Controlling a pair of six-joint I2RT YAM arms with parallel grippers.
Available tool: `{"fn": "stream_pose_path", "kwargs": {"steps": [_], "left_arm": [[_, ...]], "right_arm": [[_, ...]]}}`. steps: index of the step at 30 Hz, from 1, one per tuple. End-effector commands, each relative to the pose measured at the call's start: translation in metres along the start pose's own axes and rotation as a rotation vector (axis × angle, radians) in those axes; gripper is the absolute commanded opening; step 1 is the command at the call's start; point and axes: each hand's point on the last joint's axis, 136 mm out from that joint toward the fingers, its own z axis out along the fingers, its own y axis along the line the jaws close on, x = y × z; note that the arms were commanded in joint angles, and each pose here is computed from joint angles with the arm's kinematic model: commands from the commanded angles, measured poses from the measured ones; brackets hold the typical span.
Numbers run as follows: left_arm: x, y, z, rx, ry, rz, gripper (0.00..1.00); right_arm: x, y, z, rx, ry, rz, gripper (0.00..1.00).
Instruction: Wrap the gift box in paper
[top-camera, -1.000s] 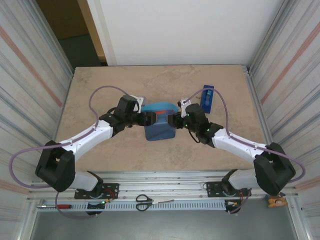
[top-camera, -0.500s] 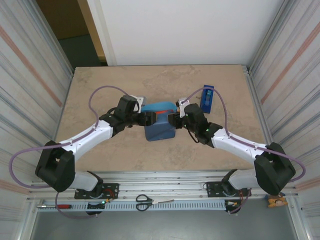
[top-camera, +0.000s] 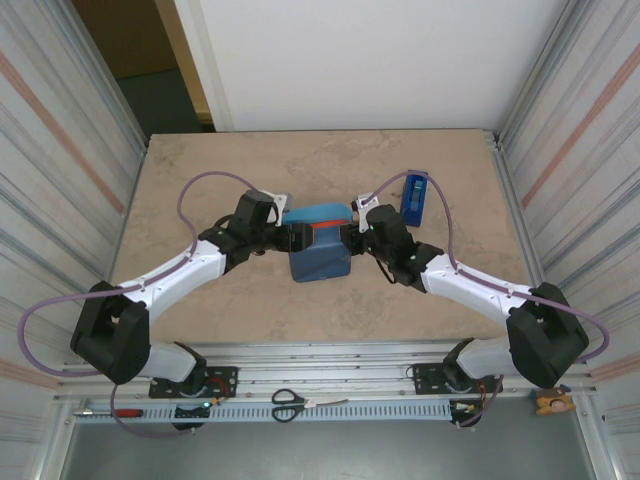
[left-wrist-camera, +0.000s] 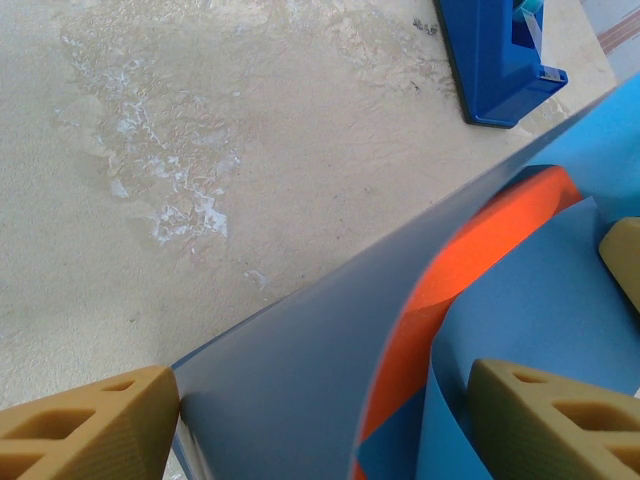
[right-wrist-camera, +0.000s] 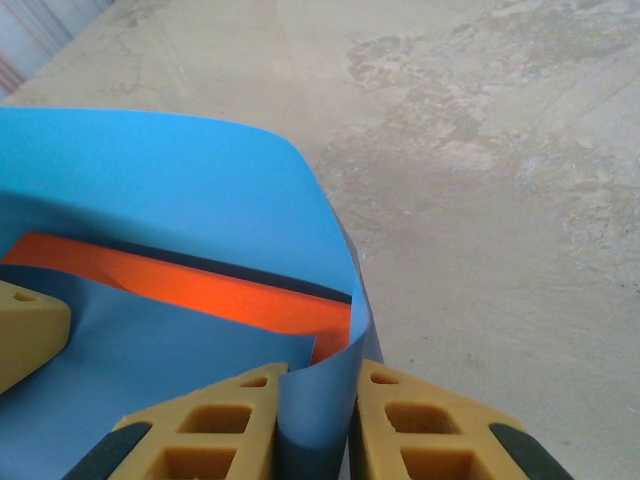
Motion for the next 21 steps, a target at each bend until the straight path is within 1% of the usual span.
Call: {"fn": "stream_pose_path", "kwargs": {"steps": [1, 5, 8, 14, 15, 18, 20, 21], "left_arm": [[0.021, 0.008, 0.0, -0.037, 0.069, -0.004, 0.76], [0.022, 0.008, 0.001, -0.035, 0.073, -0.005, 0.76], [0.022, 0.008, 0.002, -0.034, 0.074, -0.006, 0.76], [0.022, 0.008, 0.001, -0.035, 0.076, -0.006, 0.76], [0.022, 0.008, 0.001, -0.035, 0.075, -0.006, 0.76], [0.023, 0.008, 0.001, -0.035, 0.077, -0.007, 0.76], [0.024, 0.009, 0.001, -0.038, 0.078, -0.008, 0.76], [0.023, 0.009, 0.001, -0.038, 0.076, -0.007, 0.76]], "right_arm": [[-0.002, -0.001, 0.002, 0.017, 0.004, 0.011, 0.15], [-0.004, 0.003, 0.001, 0.023, -0.004, 0.01, 0.13], [-0.005, 0.002, 0.002, 0.032, -0.009, 0.011, 0.08], [-0.004, 0.003, 0.004, 0.037, 0.004, 0.03, 0.08], [-0.005, 0.003, 0.004, 0.041, 0.005, 0.035, 0.1], [-0.009, 0.002, 0.0, 0.061, 0.001, 0.032, 0.23], [-0.013, 0.0, -0.003, 0.09, -0.009, 0.011, 0.25], [-0.014, -0.001, -0.005, 0.108, -0.009, -0.003, 0.27]]}}
